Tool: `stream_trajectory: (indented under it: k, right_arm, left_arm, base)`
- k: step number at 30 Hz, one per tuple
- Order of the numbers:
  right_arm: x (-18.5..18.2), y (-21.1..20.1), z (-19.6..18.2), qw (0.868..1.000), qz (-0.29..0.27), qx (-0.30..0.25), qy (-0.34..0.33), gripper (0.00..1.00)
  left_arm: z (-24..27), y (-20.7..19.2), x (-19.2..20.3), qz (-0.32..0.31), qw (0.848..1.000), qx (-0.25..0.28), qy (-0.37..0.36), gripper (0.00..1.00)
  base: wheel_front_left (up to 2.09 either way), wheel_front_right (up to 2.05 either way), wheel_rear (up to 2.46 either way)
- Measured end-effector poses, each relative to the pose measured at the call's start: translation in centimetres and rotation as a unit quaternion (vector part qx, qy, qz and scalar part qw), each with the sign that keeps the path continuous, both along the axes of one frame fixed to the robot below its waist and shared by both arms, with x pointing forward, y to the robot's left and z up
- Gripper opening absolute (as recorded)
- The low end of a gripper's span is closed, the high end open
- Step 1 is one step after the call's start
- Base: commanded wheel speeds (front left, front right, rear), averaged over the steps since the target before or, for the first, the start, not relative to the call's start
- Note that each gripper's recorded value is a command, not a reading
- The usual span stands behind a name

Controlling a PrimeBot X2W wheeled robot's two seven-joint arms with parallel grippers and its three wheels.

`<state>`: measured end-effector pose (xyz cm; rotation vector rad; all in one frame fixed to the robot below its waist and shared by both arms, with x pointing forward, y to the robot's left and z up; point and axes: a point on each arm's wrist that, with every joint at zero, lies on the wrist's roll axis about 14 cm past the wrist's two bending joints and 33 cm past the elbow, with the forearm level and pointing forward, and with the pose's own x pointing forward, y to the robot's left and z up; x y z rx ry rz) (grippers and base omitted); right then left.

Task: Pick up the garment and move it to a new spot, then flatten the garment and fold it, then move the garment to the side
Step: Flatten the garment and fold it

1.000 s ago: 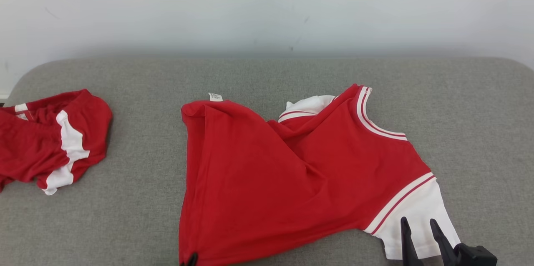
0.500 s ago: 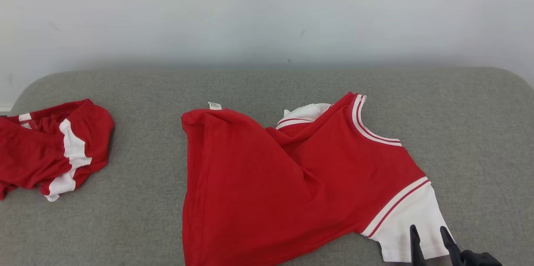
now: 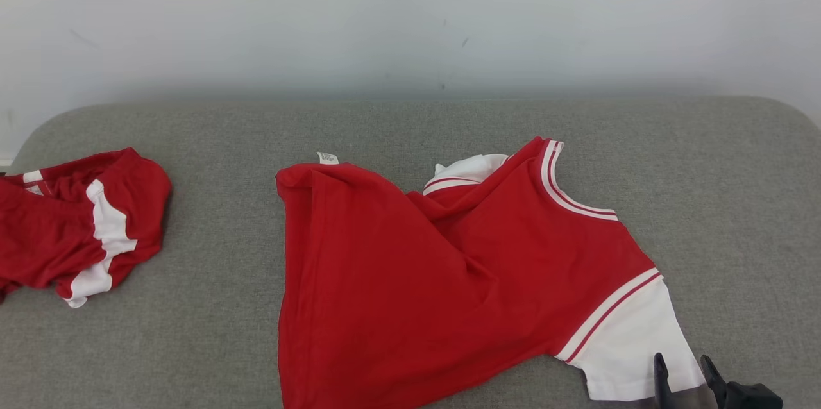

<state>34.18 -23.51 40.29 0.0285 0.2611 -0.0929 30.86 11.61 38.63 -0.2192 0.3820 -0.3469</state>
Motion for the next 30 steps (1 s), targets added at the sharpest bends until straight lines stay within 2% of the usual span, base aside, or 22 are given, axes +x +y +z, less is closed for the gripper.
stream_trajectory:
  k: [16,17,18,19,20,25,30]
  right_arm:
    - [0.0,-1.6,-2.8,0.998,-0.018,-0.004,0.054,1.0]
    - [0.0,-1.6,-3.0,0.998,-0.018,-0.004,0.058,1.0]
    - [0.1,-1.6,-3.0,0.998,-0.018,-0.004,0.059,1.0]
    - [0.1,-1.6,-3.2,0.998,-0.018,-0.003,0.062,0.56]
    - [0.0,-1.5,-3.4,0.998,-0.019,-0.002,0.066,0.0]
    - [0.1,-1.1,-3.8,0.997,-0.017,0.007,0.074,0.0]
    - [-0.2,-1.0,-3.2,0.998,-0.023,0.022,0.059,0.0]
  left_arm:
    - [-0.4,-0.5,2.0,-0.012,1.0,-0.003,0.01,1.0]
    - [-0.4,-0.5,2.1,-0.013,1.0,-0.003,0.01,0.92]
    - [-0.4,-0.5,2.2,-0.013,1.0,-0.003,0.009,0.62]
    - [-0.3,-0.6,2.3,-0.011,1.0,-0.007,0.009,0.19]
    - [-0.4,-0.6,2.3,-0.008,1.0,-0.012,0.012,0.0]
    - [-0.9,-0.7,1.7,-0.013,1.0,-0.008,0.024,0.0]
    - [0.7,-0.4,1.7,0.006,0.999,-0.039,0.003,0.0]
  base:
    - [0.0,0.0,0.0]
    - [0.0,0.0,0.0]
    - [0.0,0.0,0.0]
    - [0.0,0.0,0.0]
    - [0.0,0.0,0.0]
    - [0.0,0.0,0.0]
    - [0.0,0.0,0.0]
